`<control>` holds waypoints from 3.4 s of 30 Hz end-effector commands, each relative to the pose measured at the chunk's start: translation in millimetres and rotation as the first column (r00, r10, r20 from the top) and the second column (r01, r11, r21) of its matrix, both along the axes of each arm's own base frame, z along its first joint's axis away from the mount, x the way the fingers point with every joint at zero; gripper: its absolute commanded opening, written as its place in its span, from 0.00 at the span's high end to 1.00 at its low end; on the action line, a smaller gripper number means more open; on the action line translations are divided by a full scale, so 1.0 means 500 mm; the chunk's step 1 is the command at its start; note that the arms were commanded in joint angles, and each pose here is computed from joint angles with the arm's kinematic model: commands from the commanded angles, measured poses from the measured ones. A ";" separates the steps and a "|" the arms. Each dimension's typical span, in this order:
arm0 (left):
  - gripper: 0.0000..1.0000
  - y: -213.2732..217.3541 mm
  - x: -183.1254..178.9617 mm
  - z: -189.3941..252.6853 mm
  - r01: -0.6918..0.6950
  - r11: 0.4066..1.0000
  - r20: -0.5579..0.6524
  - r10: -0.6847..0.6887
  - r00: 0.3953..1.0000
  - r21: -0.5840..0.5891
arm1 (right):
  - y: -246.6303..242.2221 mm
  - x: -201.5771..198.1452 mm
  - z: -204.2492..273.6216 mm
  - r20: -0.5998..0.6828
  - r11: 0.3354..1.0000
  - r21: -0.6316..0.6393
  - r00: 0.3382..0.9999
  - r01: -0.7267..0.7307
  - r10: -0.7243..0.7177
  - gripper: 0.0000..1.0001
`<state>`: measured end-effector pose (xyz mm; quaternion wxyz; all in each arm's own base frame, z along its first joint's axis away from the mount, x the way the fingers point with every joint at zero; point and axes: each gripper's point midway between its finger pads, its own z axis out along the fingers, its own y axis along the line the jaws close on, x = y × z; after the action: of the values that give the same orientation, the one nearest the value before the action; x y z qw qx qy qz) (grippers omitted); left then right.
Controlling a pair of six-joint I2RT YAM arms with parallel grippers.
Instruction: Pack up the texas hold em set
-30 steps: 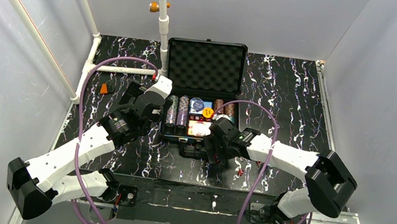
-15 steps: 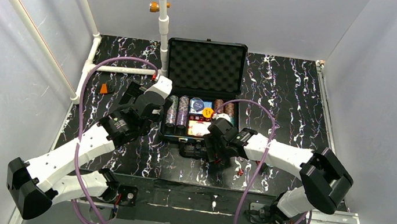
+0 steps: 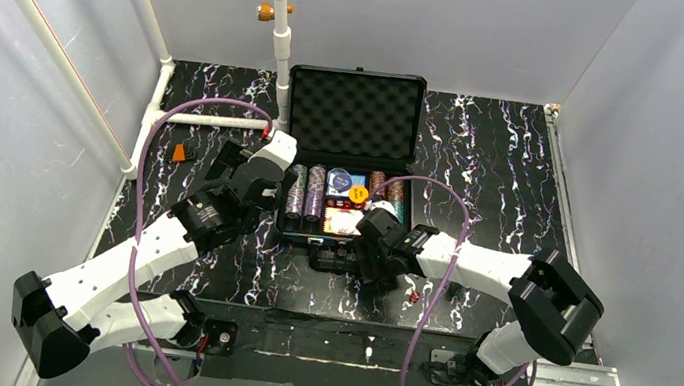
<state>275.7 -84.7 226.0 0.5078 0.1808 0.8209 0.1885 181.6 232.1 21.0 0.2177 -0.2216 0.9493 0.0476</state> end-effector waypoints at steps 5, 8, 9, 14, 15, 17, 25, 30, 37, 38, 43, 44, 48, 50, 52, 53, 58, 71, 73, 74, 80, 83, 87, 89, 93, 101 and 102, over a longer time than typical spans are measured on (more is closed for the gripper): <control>0.02 0.009 -0.002 0.006 -0.020 1.000 0.018 0.020 1.000 0.009 | -0.025 -0.003 -0.018 0.015 0.999 -0.041 1.000 0.023 -0.022 0.33; 0.02 0.009 -0.002 0.005 -0.019 1.000 0.017 0.019 1.000 0.009 | -0.032 -0.006 -0.012 0.014 0.998 -0.048 1.000 0.027 -0.027 0.34; 0.02 0.008 -0.002 0.005 -0.018 1.000 0.017 0.017 1.000 0.009 | -0.035 -0.008 -0.010 0.013 0.998 -0.049 0.999 0.030 -0.029 0.33; 0.02 0.009 -0.002 0.005 -0.018 1.000 0.017 0.018 1.000 0.009 | -0.056 -0.023 -0.002 0.007 0.998 -0.051 0.999 0.046 -0.046 0.34; 0.02 0.009 -0.002 0.005 -0.017 1.000 0.017 0.017 1.000 0.008 | -0.061 -0.025 -0.001 0.008 0.997 -0.053 0.999 0.048 -0.048 0.34; 0.02 0.008 -0.002 0.005 -0.017 1.000 0.017 0.017 1.000 0.006 | -0.070 -0.031 0.000 0.005 0.997 -0.056 0.998 0.056 -0.056 0.34; 0.02 0.007 -0.002 0.003 -0.016 1.000 0.013 0.016 1.000 0.008 | -0.083 -0.058 0.001 -0.028 0.997 -0.021 0.997 0.073 -0.074 0.34; 0.02 0.005 -0.001 0.001 -0.013 1.000 0.009 0.013 1.000 0.011 | -0.082 -0.061 0.002 -0.034 0.997 -0.018 0.997 0.072 -0.072 0.29; 0.02 0.005 0.000 -0.003 -0.015 1.000 0.004 0.015 1.000 0.017 | -0.076 -0.057 0.004 -0.034 0.997 -0.017 0.997 0.069 -0.070 0.10; 0.02 0.005 0.000 -0.003 -0.015 1.000 0.004 0.015 1.000 0.018 | -0.073 -0.055 0.008 -0.031 0.998 -0.012 0.997 0.069 -0.070 0.09; 0.02 0.004 0.000 -0.003 -0.014 1.000 0.003 0.014 1.000 0.019 | -0.072 -0.050 0.012 -0.021 0.997 -0.012 0.997 0.073 -0.073 0.06; 0.02 0.004 0.000 -0.003 -0.014 1.000 0.003 0.014 1.000 0.019 | -0.073 -0.049 0.011 -0.021 0.997 -0.016 0.997 0.074 -0.075 0.06; 0.02 0.005 0.000 -0.002 -0.013 1.000 0.003 0.013 1.000 0.018 | -0.066 -0.048 0.007 -0.028 0.998 -0.015 0.997 0.066 -0.067 0.09; 0.02 0.005 0.000 0.000 -0.014 1.000 0.007 0.014 1.000 0.010 | -0.062 -0.047 0.003 -0.031 0.998 -0.014 0.997 0.063 -0.064 0.12; 0.02 0.005 0.000 0.001 -0.015 1.000 0.008 0.015 1.000 0.010 | -0.059 -0.048 0.000 -0.038 0.998 -0.011 0.997 0.061 -0.061 0.14; 0.02 0.004 0.000 0.001 -0.014 1.000 0.008 0.014 1.000 0.009 | -0.059 -0.047 0.000 -0.036 0.998 -0.013 0.997 0.062 -0.062 0.15; 0.02 0.003 -0.001 0.001 -0.010 1.000 0.005 0.010 1.000 0.007 | -0.060 -0.046 -0.005 -0.036 0.998 -0.020 0.997 0.065 -0.066 0.16; 0.02 0.003 -0.001 0.000 -0.010 1.000 0.003 0.010 1.000 0.009 | -0.064 -0.037 0.000 -0.013 0.997 -0.034 0.997 0.076 -0.077 0.35; 0.02 0.002 -0.001 0.000 -0.009 1.000 0.002 0.009 1.000 0.010 | -0.065 -0.033 0.011 -0.004 0.996 -0.040 0.997 0.076 -0.077 0.37; 0.02 0.003 -0.001 0.000 -0.011 1.000 0.003 0.011 1.000 0.009 | -0.066 -0.032 0.016 0.000 0.996 -0.040 0.997 0.076 -0.076 0.37; 0.02 0.005 -0.002 0.003 -0.013 1.000 0.008 0.013 1.000 0.005 | -0.080 -0.036 0.055 0.018 0.996 -0.032 0.996 0.085 -0.084 0.40; 0.02 0.006 -0.003 0.005 -0.015 1.000 0.012 0.015 1.000 0.001 | -0.086 -0.039 0.075 0.025 0.995 -0.019 0.995 0.096 -0.095 0.41; 0.02 0.006 -0.003 0.005 -0.014 1.000 0.013 0.015 1.000 -0.002 | -0.087 -0.040 0.107 0.037 0.994 0.010 0.993 0.108 -0.108 0.41; 0.02 0.005 -0.003 0.005 -0.014 1.000 0.013 0.014 1.000 -0.001 | -0.087 -0.040 0.121 0.043 0.993 0.022 0.993 0.112 -0.113 0.41; 0.02 0.007 -0.003 0.007 -0.016 1.000 0.016 0.016 1.000 -0.003 | -0.078 -0.032 0.162 0.067 0.992 0.062 0.991 0.114 -0.118 0.41; 0.02 0.009 -0.005 0.011 -0.018 1.000 0.024 0.019 1.000 -0.008 | -0.047 0.002 0.243 0.128 0.989 0.108 0.985 0.104 -0.117 0.40; 0.02 0.009 -0.005 0.011 -0.016 1.000 0.023 0.016 1.000 -0.006 | -0.043 0.007 0.252 0.137 0.989 0.106 0.984 0.100 -0.114 0.40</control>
<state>276.1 -85.3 224.3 0.5053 0.1825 0.8218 0.1896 171.0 202.2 116.7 0.2640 -0.1670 0.9479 0.0626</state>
